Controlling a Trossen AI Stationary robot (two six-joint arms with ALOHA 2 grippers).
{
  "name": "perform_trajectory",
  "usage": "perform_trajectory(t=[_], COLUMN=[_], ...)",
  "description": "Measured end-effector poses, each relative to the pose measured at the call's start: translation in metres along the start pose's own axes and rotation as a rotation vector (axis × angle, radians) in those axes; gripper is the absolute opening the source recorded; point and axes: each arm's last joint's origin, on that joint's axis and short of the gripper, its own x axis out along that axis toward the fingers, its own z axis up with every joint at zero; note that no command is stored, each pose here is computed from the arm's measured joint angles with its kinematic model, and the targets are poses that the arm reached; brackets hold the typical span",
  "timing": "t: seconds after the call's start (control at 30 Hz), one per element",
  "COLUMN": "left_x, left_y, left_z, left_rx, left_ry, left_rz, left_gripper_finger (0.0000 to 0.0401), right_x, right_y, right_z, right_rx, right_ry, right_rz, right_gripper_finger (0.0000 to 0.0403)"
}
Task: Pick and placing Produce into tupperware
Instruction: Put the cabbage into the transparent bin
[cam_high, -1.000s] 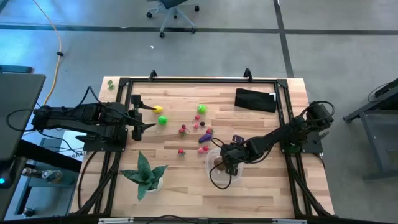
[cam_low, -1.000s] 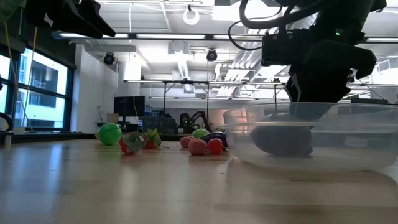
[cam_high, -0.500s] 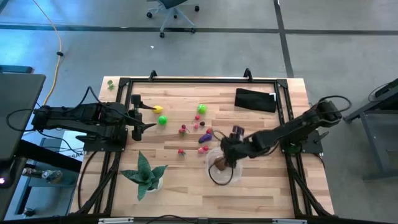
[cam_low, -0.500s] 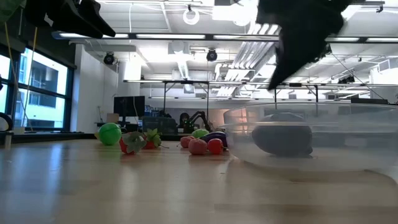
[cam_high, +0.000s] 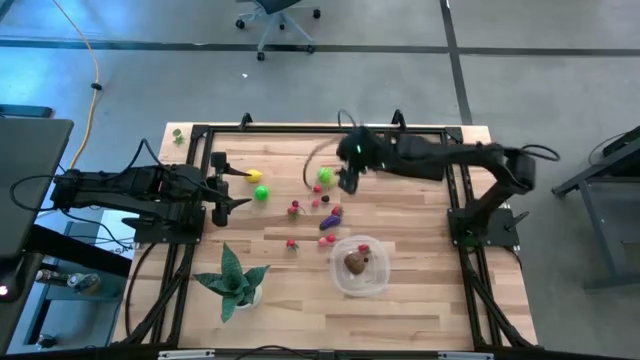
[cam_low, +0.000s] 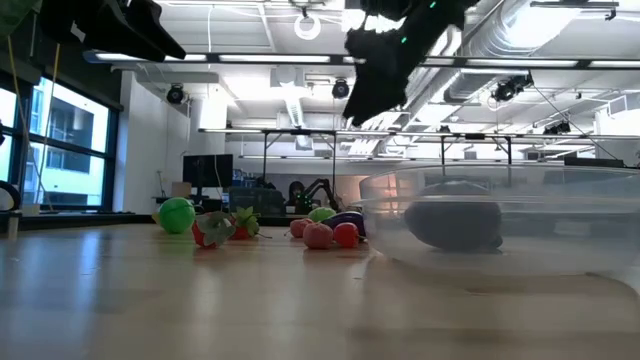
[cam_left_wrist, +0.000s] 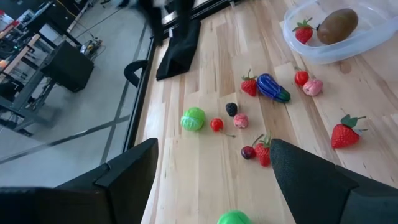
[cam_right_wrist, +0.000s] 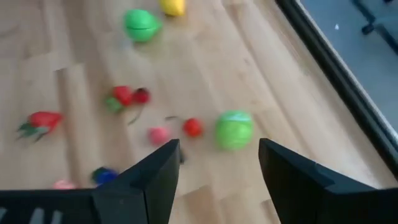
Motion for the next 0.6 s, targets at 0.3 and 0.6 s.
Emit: perform_trajectory(t=[0.3,0.6], left_x=[0.0,0.0], left_y=[0.0,0.0], left_z=[0.0,0.0], left_rx=[0.001,0.0], left_ry=[0.001,0.001], left_rz=[0.0,0.0], left_gripper_finger=[0.0299,0.0299], right_x=[0.066,0.11], right_y=[-0.036,-0.042], right_z=[0.023,0.031], right_rx=[-0.075,-0.156], right_ry=[0.248,0.392], right_rz=[0.051,0.114], right_gripper_finger=[0.021,0.021])
